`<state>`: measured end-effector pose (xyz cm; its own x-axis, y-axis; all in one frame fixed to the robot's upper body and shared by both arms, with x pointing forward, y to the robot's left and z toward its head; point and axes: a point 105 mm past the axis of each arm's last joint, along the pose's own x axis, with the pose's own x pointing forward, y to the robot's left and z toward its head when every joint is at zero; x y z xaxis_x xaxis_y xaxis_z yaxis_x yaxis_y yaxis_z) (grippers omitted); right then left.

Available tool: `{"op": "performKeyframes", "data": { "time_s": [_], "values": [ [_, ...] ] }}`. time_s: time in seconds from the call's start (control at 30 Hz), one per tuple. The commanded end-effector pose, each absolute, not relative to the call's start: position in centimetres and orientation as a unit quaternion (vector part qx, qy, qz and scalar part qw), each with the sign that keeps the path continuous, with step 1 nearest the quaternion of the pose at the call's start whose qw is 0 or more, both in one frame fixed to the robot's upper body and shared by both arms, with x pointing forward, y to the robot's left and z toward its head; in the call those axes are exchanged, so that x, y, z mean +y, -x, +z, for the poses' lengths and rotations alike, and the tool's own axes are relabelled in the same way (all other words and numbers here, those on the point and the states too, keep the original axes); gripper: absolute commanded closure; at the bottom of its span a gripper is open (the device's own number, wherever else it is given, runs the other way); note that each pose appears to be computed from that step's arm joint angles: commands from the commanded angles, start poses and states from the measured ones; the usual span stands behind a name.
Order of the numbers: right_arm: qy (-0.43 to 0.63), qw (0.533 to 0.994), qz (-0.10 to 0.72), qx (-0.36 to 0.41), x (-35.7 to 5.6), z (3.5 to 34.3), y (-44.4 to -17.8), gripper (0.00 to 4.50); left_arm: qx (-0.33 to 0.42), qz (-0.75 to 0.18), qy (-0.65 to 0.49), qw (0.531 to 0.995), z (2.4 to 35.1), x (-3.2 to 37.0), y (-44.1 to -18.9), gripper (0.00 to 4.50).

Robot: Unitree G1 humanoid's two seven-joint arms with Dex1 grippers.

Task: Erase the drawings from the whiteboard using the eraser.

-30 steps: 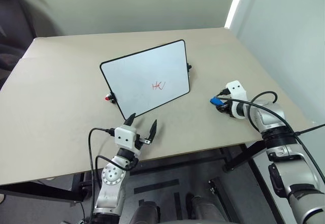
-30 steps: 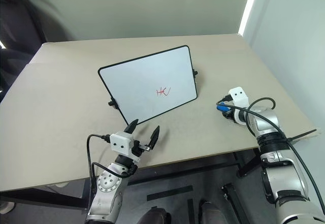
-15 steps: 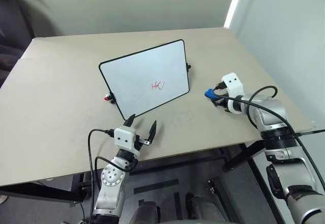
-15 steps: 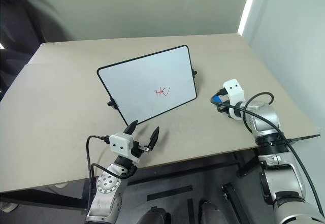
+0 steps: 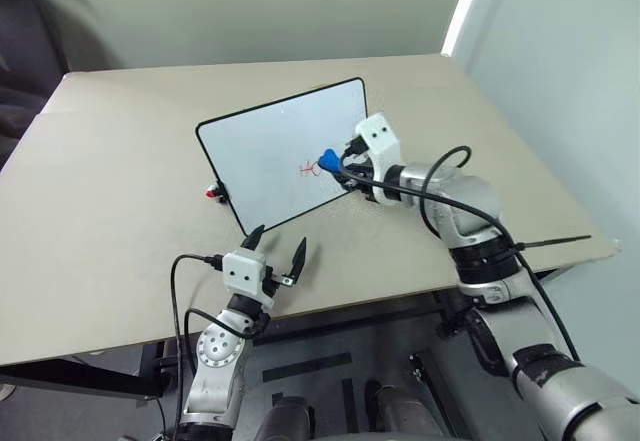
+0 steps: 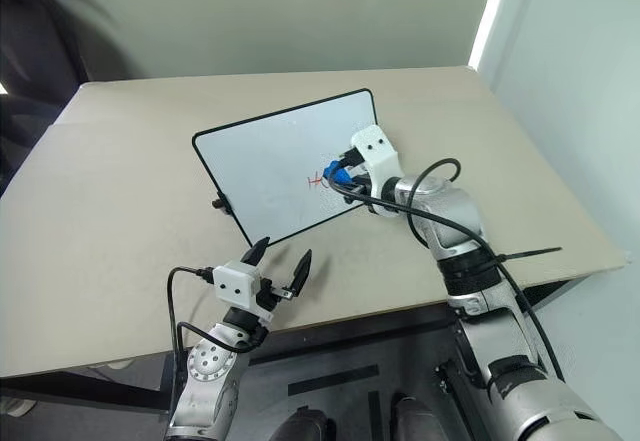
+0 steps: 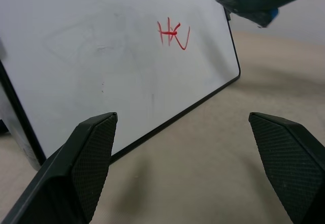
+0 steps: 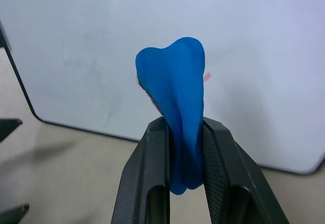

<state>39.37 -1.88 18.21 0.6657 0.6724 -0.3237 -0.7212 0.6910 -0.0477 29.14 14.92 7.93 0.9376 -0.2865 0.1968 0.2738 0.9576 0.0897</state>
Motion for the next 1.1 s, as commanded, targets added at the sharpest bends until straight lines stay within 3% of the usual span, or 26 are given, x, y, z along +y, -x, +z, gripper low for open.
{"op": "performKeyframes", "data": {
  "time_s": [0.03, 0.73, 0.93, 1.1],
  "values": [
    [0.093, 0.911, 0.385, 0.112, -0.9, 19.7, -40.0, 4.00, -0.131, -0.138, -0.041, 0.981, 9.3, 15.0, -29.0, 0.00],
    [0.136, 0.893, 0.381, 0.197, 1.4, 14.6, -41.8, 4.00, -0.135, -0.117, -0.049, 0.983, 9.5, 15.6, -28.7, 0.00],
    [0.151, 0.892, 0.377, 0.199, 1.2, 14.5, -42.0, 4.00, -0.135, -0.115, -0.048, 0.983, 9.5, 15.5, -28.8, 0.00],
    [0.137, 0.905, 0.367, 0.166, 1.4, 16.8, -42.7, 4.00, -0.135, -0.113, -0.048, 0.983, 9.5, 15.7, -28.9, 0.00]
  ]
}}
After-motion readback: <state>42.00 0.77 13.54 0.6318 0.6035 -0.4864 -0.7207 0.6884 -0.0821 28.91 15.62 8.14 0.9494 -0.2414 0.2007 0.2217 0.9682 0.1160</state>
